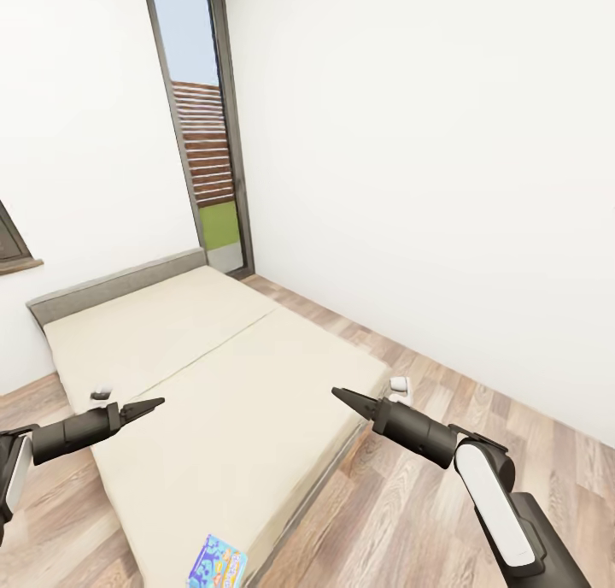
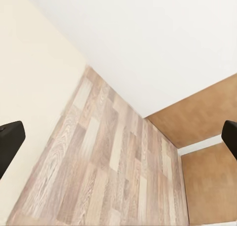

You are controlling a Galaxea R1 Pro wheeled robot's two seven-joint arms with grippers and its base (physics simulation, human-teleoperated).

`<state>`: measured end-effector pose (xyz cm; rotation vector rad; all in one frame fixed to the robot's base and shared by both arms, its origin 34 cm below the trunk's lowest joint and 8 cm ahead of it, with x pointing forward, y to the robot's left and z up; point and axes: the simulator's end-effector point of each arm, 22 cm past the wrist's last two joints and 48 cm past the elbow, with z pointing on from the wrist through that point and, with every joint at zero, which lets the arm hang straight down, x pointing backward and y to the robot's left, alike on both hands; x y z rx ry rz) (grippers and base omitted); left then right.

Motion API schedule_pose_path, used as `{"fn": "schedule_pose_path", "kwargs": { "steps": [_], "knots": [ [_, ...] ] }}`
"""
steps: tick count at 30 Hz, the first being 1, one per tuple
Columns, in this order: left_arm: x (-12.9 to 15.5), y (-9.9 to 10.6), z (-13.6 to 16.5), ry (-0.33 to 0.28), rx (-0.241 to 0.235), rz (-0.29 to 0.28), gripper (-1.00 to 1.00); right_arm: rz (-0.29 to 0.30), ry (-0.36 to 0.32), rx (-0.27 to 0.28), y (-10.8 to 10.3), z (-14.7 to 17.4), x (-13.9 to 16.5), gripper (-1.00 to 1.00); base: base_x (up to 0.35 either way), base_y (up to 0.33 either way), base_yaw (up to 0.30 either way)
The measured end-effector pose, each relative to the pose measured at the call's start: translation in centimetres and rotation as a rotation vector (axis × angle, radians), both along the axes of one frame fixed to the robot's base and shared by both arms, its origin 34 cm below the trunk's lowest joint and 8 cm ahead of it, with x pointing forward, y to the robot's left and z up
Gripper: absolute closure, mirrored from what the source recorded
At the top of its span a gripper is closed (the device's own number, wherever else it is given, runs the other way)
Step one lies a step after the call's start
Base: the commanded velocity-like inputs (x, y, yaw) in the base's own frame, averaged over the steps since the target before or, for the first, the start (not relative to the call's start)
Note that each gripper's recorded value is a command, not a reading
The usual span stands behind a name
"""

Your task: Put all the toys in the child's room - the three board games (two on the bed and one on the table), the two jigsaw puzzles on the table, and the tennis ball on the table - inside the toy box on the table in the child's room.

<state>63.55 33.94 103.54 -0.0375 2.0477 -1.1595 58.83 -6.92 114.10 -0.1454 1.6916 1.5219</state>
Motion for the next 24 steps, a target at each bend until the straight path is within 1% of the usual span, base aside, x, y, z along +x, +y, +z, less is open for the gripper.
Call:
{"fn": "schedule_pose_path", "kwargs": {
  "steps": [8,16,21,24],
  "knots": [
    [0.0,0.0,0.0,0.0,0.0,0.0,-1.0,0.0,0.0,0.0,0.0,0.0,0.0,-1.0,0.087,-0.287,0.0],
    [0.04,0.01,0.1,-0.003,0.002,0.0,-1.0,0.0,0.0,0.0,0.0,-0.01,0.01,-1.0,0.014,-0.303,0.01],
    [0.04,0.02,0.11,-0.004,0.003,0.0,-1.0,0.0,0.0,0.0,0.01,-0.02,0.02,-1.0,0.001,-0.298,0.142],
    [0.04,0.02,0.12,-0.004,0.003,0.0,-1.0,0.0,0.001,0.0,0.01,-0.03,0.03,-1.0,0.0,-0.207,0.193]
  ]
}}
